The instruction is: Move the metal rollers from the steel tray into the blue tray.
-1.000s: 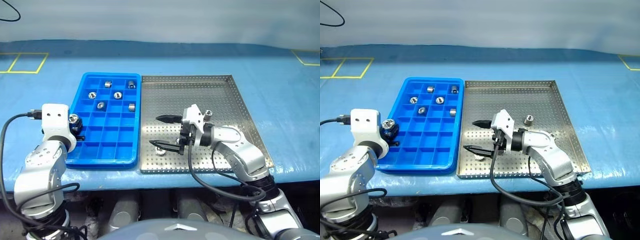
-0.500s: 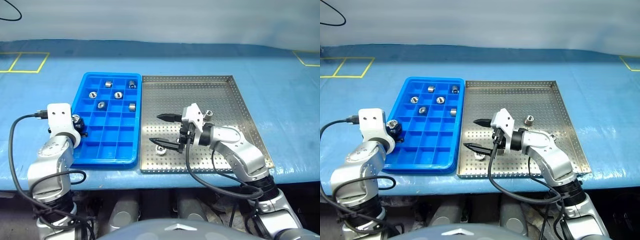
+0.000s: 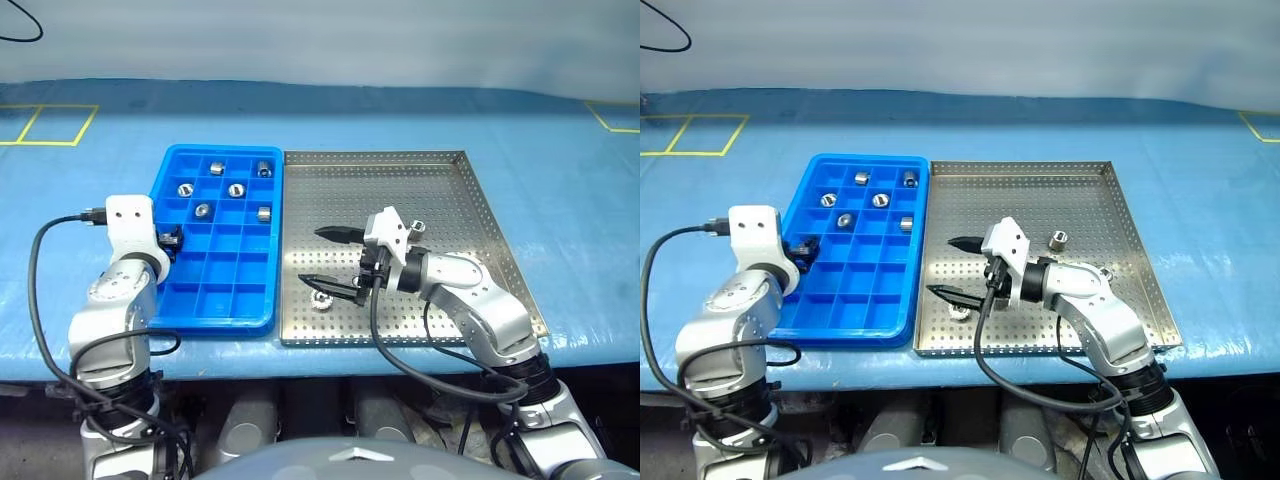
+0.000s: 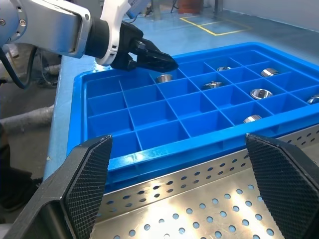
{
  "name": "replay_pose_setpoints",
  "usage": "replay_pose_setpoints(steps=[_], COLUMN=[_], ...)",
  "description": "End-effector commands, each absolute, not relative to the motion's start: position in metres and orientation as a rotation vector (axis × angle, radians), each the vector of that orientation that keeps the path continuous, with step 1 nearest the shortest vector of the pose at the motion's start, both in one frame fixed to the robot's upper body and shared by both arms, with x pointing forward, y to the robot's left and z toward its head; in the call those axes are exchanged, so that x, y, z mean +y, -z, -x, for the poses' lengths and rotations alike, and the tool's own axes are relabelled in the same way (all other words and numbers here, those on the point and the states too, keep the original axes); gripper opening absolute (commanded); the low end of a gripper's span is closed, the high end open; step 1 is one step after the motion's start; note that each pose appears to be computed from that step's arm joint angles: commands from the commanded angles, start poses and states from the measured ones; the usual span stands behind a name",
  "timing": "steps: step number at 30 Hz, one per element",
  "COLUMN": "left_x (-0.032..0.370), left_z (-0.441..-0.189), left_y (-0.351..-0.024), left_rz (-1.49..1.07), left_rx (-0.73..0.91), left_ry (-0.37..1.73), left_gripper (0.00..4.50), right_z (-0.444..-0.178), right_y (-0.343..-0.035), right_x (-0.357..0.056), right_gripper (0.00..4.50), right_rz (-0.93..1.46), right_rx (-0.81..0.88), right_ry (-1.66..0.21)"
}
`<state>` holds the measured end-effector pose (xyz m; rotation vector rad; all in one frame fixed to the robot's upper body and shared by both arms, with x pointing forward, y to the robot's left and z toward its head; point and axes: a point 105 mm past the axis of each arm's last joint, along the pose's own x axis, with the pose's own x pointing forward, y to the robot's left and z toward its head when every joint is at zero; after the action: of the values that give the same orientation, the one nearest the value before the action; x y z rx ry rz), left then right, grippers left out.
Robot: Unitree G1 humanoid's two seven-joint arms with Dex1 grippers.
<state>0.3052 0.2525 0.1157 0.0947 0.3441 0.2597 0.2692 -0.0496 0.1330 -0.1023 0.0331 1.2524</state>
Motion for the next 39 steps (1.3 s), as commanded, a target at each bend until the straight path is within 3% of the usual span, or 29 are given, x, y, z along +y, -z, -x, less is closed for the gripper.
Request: replay_pose_setpoints(steps=[1,6,9,15,21,32,39], left_x=[0.247,0.159,0.118,0.074,0.064,0.026,0.025], left_z=[-0.309,-0.309,-0.294,-0.266,-0.26,-0.277,-0.278], left_y=[-0.14,-0.165,-0.157,-0.118,-0.1,-0.089,-0.068], left_rz=[-0.091,0.016,-0.01,-0.123,-0.176,-0.206,-0.287], left_rx=[0.231,0.112,0.15,0.331,0.408,0.438,0.51], left_ry=[-0.25,0.243,0.519,0.844,0.965,1.087,1.103], left_gripper=[3.29,3.29,3.29,3.29,3.29,3.29,3.29], right_z=[-0.268,-0.276,-0.288,-0.289,-0.283,-0.274,-0.274], right_y=[-0.146,-0.147,-0.141,-0.133,-0.131,-0.132,-0.134], right_x=[-0.05,-0.062,-0.087,-0.128,-0.147,-0.144,-0.146], right_gripper=[4.5,4.5,4.5,4.5,4.5,4.5,4.5], right_rz=[0.128,0.172,0.257,0.34,0.365,0.349,0.351], right_rx=[-0.027,-0.033,0.009,0.078,0.099,0.09,0.083], right_ry=[-1.249,-1.175,-1.058,-0.911,-0.825,-0.797,-0.781])
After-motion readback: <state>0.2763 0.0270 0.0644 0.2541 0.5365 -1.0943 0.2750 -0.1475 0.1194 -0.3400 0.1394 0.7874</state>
